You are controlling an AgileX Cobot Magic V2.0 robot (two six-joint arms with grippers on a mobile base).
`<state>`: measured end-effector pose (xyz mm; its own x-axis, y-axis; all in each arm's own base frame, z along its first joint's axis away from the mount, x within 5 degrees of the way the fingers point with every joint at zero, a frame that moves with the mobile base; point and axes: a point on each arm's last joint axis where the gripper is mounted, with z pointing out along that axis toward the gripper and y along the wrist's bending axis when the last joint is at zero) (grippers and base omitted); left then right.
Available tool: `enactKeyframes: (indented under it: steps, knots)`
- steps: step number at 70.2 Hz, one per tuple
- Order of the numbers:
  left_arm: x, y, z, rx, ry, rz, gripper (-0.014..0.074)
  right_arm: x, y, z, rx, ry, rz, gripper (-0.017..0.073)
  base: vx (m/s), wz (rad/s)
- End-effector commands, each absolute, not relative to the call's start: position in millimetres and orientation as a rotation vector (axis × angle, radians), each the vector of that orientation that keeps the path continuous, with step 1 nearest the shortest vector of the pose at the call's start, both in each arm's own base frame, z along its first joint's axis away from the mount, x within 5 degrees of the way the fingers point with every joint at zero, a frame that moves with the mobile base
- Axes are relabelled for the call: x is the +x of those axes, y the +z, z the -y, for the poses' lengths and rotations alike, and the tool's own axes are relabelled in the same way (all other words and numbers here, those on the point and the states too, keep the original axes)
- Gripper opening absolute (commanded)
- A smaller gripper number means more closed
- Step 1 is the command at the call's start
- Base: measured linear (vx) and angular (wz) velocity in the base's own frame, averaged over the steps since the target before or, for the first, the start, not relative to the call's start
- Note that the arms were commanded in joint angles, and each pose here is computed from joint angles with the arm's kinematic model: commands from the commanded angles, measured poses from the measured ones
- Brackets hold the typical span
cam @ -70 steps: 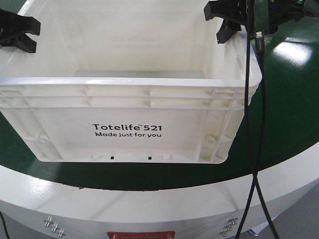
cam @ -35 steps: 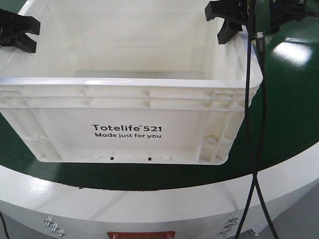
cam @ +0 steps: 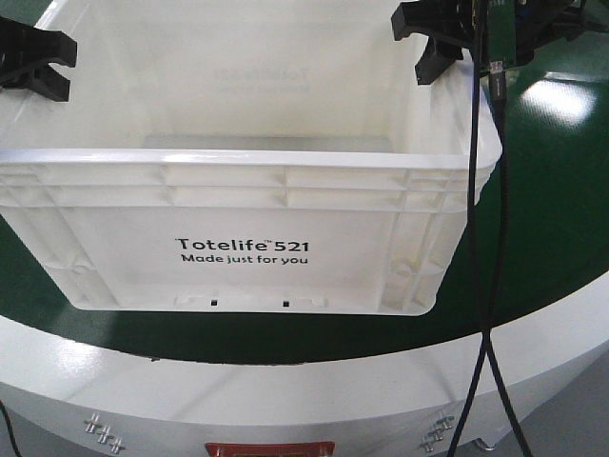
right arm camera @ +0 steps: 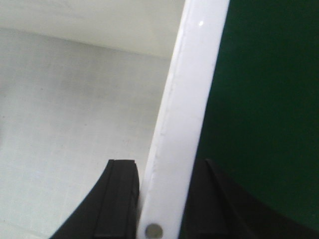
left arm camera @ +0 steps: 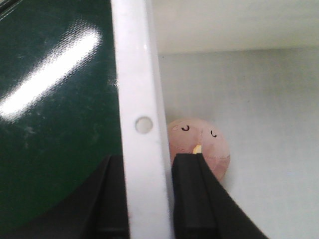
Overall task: Place moving items into box and shelve
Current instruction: 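Lift the white tote off the conveyor with both grippers, then hold the lifted tote with both grippers while the base drives away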
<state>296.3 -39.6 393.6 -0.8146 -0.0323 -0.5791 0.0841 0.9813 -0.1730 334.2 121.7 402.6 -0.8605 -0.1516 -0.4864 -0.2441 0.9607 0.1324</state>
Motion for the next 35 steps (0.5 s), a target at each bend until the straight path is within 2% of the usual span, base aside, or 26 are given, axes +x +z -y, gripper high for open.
enactKeyframes:
  steps: [1,35]
  knots:
    - [290.0,431.4,42.7,0.032,-0.309,-2.283,-0.0026,318.8,443.4,-120.3,-0.319,0.326,-2.424,-0.0012,0.00,0.00]
    - [290.0,431.4,42.7,0.032,-0.309,-2.283,-0.0026,318.7,443.4,-120.3,-0.319,0.325,-2.425,-0.0012,-0.02,0.00]
